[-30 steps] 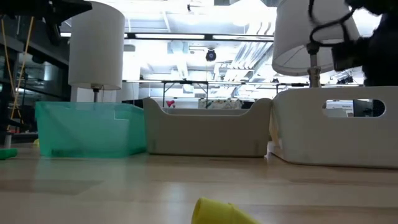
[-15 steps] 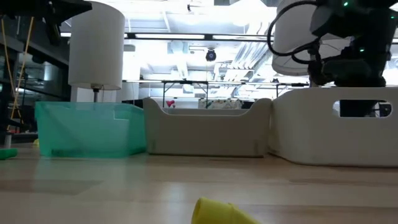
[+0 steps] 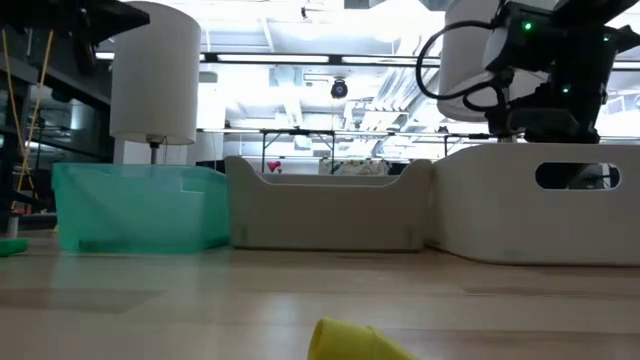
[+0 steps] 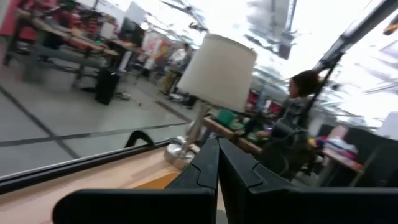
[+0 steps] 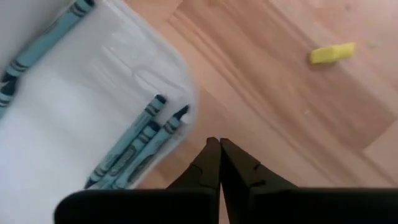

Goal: Sort crayons
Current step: Return to Home Position

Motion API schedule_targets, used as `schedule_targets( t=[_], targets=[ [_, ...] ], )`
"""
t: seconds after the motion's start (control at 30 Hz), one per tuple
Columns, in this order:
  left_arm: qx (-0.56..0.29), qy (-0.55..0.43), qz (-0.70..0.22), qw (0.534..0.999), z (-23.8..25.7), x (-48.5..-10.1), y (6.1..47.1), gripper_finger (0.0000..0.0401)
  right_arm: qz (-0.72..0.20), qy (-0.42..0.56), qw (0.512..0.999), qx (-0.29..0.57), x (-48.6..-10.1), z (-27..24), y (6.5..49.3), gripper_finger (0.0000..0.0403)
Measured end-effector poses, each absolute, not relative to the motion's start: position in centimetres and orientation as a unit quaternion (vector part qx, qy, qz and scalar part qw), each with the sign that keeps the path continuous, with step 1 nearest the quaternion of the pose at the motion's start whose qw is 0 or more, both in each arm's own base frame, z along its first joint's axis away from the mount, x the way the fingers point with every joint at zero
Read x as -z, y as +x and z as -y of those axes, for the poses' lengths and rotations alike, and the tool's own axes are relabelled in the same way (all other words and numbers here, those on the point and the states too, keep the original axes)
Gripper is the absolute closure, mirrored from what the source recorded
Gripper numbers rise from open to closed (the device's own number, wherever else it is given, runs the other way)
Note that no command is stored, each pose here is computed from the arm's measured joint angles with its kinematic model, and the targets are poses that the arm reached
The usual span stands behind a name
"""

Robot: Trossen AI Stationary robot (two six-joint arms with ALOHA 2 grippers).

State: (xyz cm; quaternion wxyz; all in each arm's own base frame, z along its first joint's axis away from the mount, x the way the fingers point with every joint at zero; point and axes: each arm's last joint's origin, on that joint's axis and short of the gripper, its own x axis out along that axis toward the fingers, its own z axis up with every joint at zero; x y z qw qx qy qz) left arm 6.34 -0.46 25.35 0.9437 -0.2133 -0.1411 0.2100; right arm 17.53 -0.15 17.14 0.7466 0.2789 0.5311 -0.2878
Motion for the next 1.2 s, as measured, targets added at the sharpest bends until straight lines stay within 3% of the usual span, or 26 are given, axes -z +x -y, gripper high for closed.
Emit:
schedule_targets(
  t=[0.27,0.57,0.67,0.87,1.1,1.2],
  targets=[
    [-0.223,-0.176,0.080,0.956,1.4,-24.5,8.4,0.0401,-0.528,0.247,0.765,0.274,-18.2,1.6,16.5,0.0403],
    [-0.179,-0.143,-0.165,0.959,2.7,-25.1,10.1,0.0401,-0.466,0.252,0.800,0.280,-20.3,2.5,14.9,0.0403],
    [-0.179,-0.134,-0.203,0.953,3.0,-25.1,10.7,0.0401,-0.449,0.258,0.808,0.281,-20.8,2.7,14.5,0.0403],
    [-0.166,-0.113,-0.174,0.964,3.1,-25.3,11.3,0.0401,-0.392,0.263,0.841,0.266,-21.8,2.8,14.9,0.0403],
    [-0.095,-0.109,-0.035,0.989,1.9,-25.9,12.5,0.0401,-0.317,0.271,0.875,0.246,-22.9,2.9,16.1,0.0403],
    [-0.087,-0.101,-0.019,0.991,0.9,-25.4,12.9,0.0401,-0.303,0.277,0.880,0.238,-23.1,2.9,16.3,0.0403]
  ],
)
